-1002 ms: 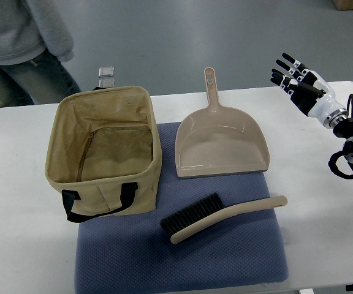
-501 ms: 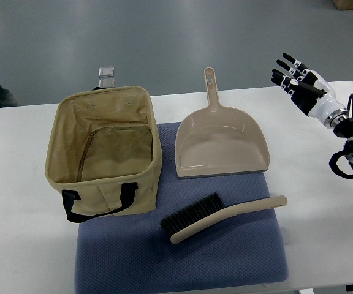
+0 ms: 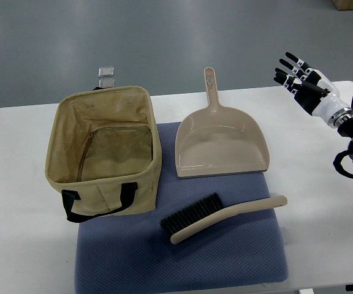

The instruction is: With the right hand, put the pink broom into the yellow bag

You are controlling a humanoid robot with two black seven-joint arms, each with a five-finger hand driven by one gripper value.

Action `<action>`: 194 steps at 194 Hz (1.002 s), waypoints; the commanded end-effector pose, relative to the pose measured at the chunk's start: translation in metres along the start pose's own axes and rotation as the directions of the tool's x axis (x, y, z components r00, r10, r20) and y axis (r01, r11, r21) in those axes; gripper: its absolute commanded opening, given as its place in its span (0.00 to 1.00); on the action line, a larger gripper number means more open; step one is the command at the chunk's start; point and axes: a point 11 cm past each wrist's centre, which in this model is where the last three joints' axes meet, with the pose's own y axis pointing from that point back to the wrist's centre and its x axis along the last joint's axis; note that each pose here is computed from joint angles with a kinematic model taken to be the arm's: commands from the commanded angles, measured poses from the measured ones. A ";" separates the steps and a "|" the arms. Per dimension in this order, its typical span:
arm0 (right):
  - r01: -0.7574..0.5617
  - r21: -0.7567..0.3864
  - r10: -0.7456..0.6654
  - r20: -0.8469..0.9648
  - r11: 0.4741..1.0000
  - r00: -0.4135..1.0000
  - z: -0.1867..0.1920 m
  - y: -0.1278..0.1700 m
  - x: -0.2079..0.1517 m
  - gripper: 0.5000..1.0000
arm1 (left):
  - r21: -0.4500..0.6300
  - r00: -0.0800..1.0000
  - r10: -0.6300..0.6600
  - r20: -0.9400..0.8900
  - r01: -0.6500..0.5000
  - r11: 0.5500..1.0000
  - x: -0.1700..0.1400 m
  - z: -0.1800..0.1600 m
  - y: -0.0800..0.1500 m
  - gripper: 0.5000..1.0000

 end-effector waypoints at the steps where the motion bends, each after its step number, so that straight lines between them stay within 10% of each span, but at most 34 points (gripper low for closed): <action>1: 0.000 0.002 0.000 0.002 1.000 1.000 0.000 0.000 0.000 0.86 | 0.001 1.000 0.001 0.000 -0.001 1.000 0.000 0.000 0.000 1.00; 194: 0.020 0.014 -0.020 0.005 1.000 1.000 -0.006 -0.001 -0.003 0.86 | 0.000 1.000 0.001 0.000 -0.001 1.000 0.000 0.000 0.000 1.00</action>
